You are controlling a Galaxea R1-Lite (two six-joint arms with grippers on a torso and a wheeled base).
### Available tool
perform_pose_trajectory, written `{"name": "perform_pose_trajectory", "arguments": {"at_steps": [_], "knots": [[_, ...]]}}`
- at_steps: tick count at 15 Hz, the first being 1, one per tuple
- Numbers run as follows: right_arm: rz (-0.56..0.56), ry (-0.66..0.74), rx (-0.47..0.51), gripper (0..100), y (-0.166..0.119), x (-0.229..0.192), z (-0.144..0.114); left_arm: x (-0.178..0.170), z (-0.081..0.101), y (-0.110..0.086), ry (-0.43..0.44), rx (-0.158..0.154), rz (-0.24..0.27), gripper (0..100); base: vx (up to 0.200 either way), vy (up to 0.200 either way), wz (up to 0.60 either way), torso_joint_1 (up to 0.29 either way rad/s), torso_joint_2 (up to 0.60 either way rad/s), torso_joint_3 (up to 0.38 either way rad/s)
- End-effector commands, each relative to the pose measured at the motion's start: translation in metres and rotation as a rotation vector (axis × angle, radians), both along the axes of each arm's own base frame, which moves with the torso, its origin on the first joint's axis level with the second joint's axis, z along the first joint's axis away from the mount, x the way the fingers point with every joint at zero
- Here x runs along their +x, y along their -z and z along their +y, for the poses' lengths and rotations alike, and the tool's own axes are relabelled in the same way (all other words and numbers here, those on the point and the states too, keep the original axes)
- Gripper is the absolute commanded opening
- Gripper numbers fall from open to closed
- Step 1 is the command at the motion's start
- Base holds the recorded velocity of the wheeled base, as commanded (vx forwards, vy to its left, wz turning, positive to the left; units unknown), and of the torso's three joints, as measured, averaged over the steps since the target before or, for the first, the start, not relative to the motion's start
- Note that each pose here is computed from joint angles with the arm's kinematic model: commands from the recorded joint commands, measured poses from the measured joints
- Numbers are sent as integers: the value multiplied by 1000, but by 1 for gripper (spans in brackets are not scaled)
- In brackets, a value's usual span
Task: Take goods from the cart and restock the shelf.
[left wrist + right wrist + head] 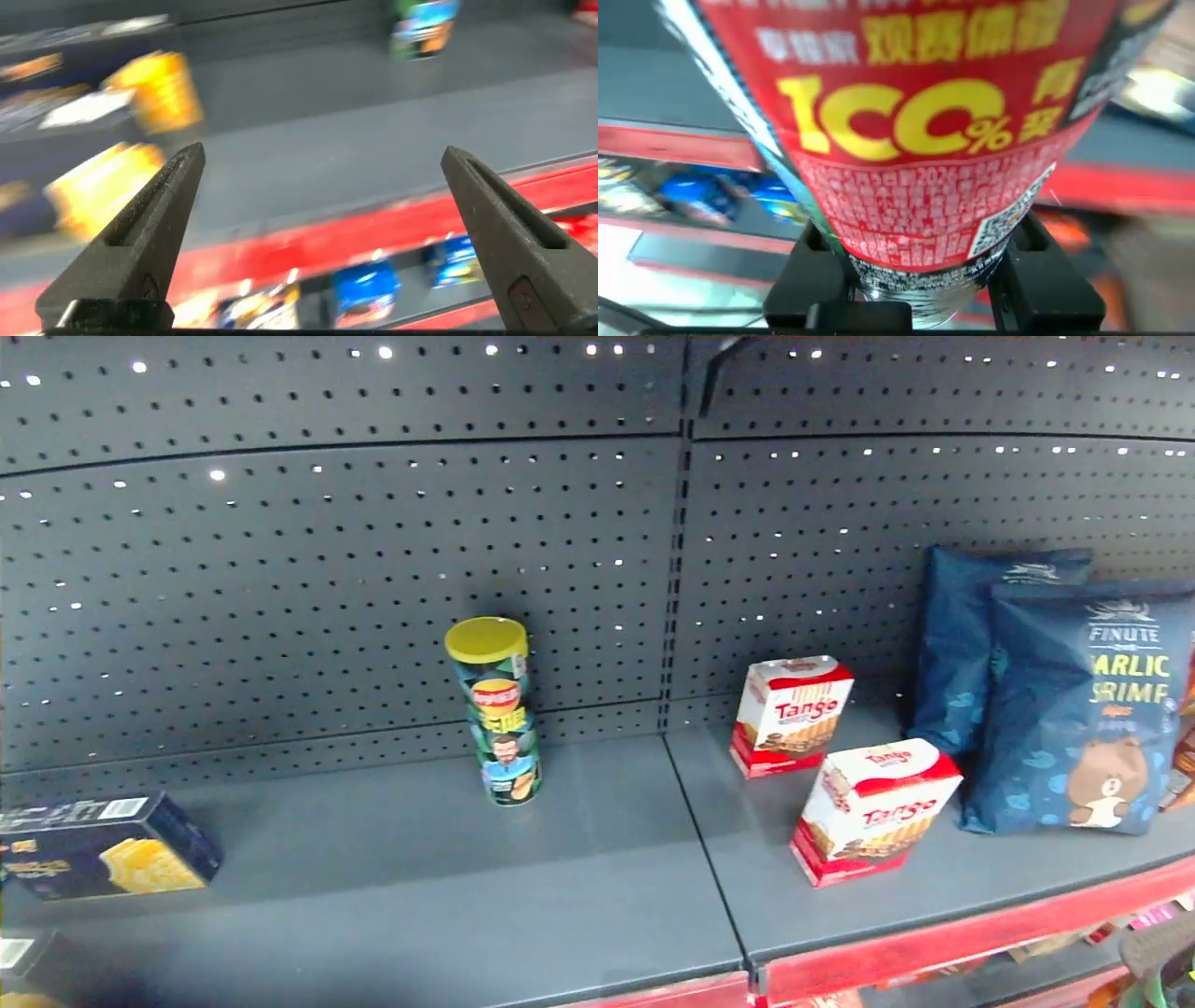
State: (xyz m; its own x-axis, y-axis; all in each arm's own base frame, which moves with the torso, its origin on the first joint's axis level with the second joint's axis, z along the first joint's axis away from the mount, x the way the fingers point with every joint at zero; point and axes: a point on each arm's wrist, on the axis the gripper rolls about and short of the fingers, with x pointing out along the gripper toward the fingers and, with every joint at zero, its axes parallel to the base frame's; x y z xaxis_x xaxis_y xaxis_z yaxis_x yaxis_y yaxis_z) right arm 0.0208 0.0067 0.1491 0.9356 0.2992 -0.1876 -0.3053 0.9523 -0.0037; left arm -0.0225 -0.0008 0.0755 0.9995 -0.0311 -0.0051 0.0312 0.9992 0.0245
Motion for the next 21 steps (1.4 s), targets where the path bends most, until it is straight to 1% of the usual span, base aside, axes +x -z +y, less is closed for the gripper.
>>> {"name": "perform_pose_trajectory", "arguments": {"at_steps": [1, 4, 5, 9, 11, 13, 14, 16, 18, 21], "knots": [[3, -4, -1, 0, 0, 1, 0, 0, 0, 0, 0, 0, -1, 100, 0, 0, 600, 7, 7, 7], [-19, -16, 6, 0, -2, -1, 0, 0, 0, 0, 0, 0, 1, 100, 0, 0, 0, 0, 0, 0], [-42, -23, 13, 0, -3, -2, 0, 0, 0, 0, 0, 0, -1, 100, 0, 0, 0, 0, 0, 0], [-84, -86, 28, 0, -1, -11, -1, 0, 0, 0, 0, 0, 1, 100, 0, 0, 0, 0, 0, 0], [-124, -121, 41, 0, -7, -15, -1, 0, 0, 0, 0, 0, -1, 100, 0, 0, 0, 0, 0, 0], [-174, -237, 63, 0, -18, -21, -1, 0, 0, 0, 0, 0, 1, 100, 0, 0, 0, 0, 0, 0], [-184, -254, 66, 0, -21, -22, -1, 0, 0, 0, 0, 0, 1, 100, 0, 0, 0, 0, 0, 0], [-191, -333, 72, 0, -30, -22, 0, 0, 0, 0, 0, 0, 1, 100, 0, 0, 0, 0, 0, 0], [-152, -415, 73, 0, -33, -21, 2, 0, 0, 0, 14, 17, 2, 100, 0, 0, 0, 0, 0, 0], [-100, -488, 66, 0, -27, -22, 1, 0, 0, 0, 12, 11, 5, 100, 0, 0, 0, 0, 0, 0]]}}
